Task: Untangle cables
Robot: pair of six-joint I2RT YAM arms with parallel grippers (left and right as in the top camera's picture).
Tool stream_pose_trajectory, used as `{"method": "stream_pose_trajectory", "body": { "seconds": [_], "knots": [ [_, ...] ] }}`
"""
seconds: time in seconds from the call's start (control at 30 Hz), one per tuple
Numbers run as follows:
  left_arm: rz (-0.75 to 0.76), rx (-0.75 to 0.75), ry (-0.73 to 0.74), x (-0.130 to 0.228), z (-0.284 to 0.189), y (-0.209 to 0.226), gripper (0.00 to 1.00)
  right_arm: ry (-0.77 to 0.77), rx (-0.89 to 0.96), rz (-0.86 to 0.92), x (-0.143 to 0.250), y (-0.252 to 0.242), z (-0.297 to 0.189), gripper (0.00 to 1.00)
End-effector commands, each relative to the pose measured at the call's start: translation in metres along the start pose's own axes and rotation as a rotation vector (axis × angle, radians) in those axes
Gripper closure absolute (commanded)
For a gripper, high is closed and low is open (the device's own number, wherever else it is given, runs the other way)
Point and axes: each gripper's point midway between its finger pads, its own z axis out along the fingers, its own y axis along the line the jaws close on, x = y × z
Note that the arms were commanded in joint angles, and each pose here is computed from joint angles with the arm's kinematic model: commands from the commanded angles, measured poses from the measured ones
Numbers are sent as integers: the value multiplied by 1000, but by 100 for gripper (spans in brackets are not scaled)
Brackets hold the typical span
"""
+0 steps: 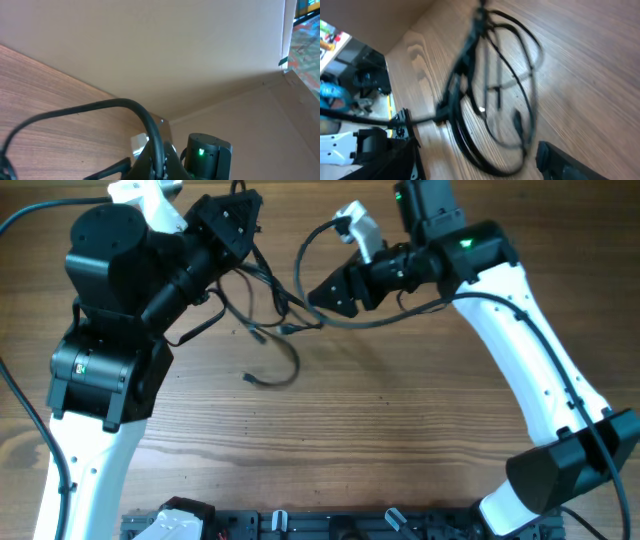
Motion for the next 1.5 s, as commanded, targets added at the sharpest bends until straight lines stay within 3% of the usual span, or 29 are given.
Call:
{"method": "stream_pose_trajectory", "body": {
  "seconds": [0.0, 0.17, 0.3, 0.33, 0.37, 0.4, 0.53, 0.67, 0.87, 1.13, 1.33, 1.47],
  "knots": [
    [4, 41, -1, -2, -8, -11, 96, 53, -15, -22, 13, -11, 23, 19],
    [4, 39, -3, -3, -9, -11, 96, 110, -33, 13, 26, -23, 47, 32],
    [-3, 19, -10, -7, -10, -4, 96, 143, -23, 48, 36, -37, 60, 74],
    [-5, 15, -9, -7, -10, -2, 96, 145, -13, 54, 36, -39, 61, 80],
    [-12, -2, -9, -8, -11, 3, 96, 141, 55, 106, 35, -52, 60, 94],
    [-16, -14, -9, -9, -11, 7, 96, 136, 91, 132, 34, -59, 59, 96],
    [16, -94, -19, -16, -17, 30, 96, 73, 375, 412, 34, -117, 34, 96],
    [0, -303, -173, -53, -42, 80, 96, 12, 620, 710, 56, -173, -12, 96],
    [-16, -413, -412, -116, -99, 111, 96, -31, 674, 824, 73, -214, -50, 96],
    [10, -410, -656, -159, -163, 99, 96, 18, 756, 937, 110, -247, -52, 96],
    [8, -434, -692, -162, -179, 101, 96, 42, 838, 1061, 142, -278, -57, 95],
    [-27, -439, -607, -148, -168, 110, 96, 47, 754, 1041, 140, -279, -51, 94]
  ]
}}
